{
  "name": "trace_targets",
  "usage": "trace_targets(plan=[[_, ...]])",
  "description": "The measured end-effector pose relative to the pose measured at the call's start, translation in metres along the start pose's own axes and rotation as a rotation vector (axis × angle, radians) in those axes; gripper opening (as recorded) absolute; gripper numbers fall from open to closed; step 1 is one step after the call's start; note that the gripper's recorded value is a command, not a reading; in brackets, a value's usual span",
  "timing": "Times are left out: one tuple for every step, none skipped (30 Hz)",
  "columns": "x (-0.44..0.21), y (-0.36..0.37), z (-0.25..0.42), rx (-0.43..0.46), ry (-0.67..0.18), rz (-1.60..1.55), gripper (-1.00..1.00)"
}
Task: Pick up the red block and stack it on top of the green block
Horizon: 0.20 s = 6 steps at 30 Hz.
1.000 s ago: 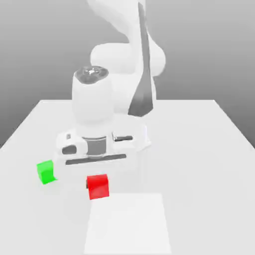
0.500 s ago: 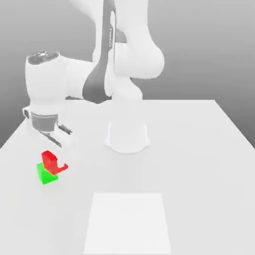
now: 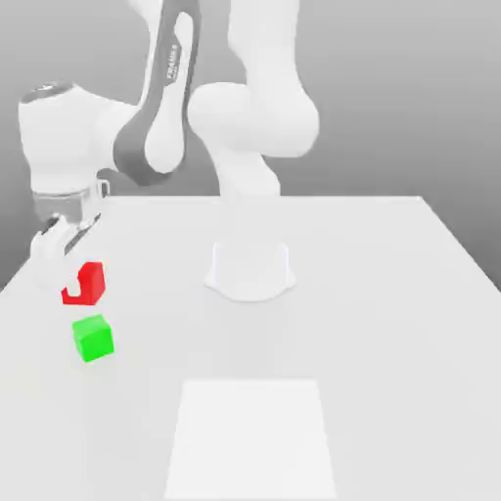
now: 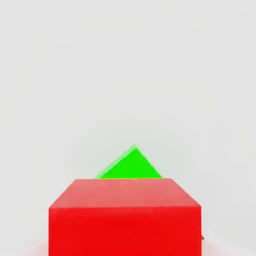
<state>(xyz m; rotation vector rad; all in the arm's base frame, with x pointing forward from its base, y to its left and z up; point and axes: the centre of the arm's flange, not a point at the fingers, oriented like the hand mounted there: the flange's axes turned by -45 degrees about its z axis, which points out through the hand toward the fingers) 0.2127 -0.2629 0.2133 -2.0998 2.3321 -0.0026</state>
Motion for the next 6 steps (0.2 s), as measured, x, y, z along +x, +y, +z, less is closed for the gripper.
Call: trace_targets(plan=[[0.000,0.000,0.008,0.000,0.000,0.001,-1.00],[-0.001,0.000,0.017,0.000,0.000,-0.002,-1.00],[0.000,0.001,0.026,-0.001,0.001,0.003,-1.00],[-0.001,0.002,0.031,-0.002,0.001,0.003,1.00],[-0.002,0.001,0.031,-0.002,0.001,0.000,1.00],[-0.002,0.001,0.031,-0.002,0.001,-0.001,1.00]])
